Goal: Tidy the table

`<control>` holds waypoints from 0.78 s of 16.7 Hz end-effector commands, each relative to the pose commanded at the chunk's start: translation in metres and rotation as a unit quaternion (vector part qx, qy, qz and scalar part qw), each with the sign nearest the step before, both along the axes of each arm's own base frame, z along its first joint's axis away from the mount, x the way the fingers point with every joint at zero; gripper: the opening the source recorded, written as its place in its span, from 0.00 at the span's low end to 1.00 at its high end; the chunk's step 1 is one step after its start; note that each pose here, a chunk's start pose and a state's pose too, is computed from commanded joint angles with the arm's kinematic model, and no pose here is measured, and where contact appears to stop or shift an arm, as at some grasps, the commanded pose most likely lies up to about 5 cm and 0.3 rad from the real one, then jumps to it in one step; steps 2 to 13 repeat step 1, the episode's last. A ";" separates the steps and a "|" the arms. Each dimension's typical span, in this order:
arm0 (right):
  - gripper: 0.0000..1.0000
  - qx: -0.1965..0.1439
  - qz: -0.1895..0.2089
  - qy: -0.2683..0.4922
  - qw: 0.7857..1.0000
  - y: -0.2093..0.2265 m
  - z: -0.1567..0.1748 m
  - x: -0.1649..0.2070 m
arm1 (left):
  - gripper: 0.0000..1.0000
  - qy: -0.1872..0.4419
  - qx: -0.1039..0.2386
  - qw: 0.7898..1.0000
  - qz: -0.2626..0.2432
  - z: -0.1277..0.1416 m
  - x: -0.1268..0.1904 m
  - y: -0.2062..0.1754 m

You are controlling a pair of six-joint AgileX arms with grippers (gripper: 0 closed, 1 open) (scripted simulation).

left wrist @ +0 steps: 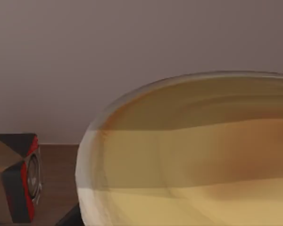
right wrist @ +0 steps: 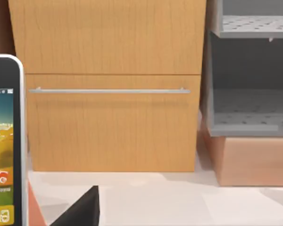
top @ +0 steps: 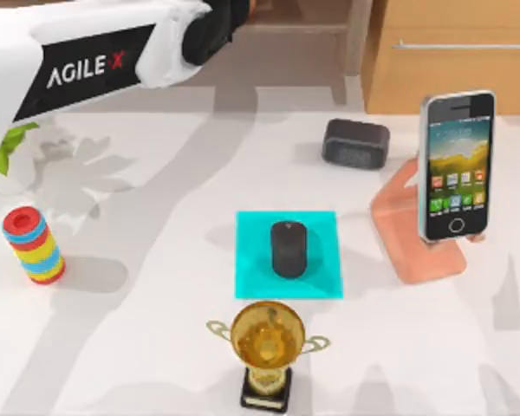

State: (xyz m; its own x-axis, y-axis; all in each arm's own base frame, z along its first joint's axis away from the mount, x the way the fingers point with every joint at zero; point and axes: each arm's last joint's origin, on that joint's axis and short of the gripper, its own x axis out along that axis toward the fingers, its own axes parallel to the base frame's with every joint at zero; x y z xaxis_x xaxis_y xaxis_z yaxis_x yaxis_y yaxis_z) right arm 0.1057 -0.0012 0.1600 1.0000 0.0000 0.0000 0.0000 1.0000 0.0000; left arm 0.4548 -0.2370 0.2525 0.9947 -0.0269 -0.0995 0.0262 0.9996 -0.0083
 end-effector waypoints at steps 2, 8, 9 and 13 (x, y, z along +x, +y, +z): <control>1.00 0.000 0.000 0.000 1.000 0.000 0.000 0.000 | 1.00 0.000 0.000 1.000 0.000 0.000 0.000 0.000; 1.00 0.000 0.000 0.000 1.000 0.000 0.000 0.000 | 1.00 0.000 0.000 1.000 0.000 0.000 0.000 0.000; 1.00 0.000 0.000 0.000 1.000 0.000 0.000 0.000 | 1.00 0.000 0.000 1.000 0.000 0.000 0.000 0.000; 1.00 0.000 0.000 0.000 1.000 0.000 0.000 0.000 | 1.00 0.000 0.000 1.000 0.000 0.000 0.000 0.000</control>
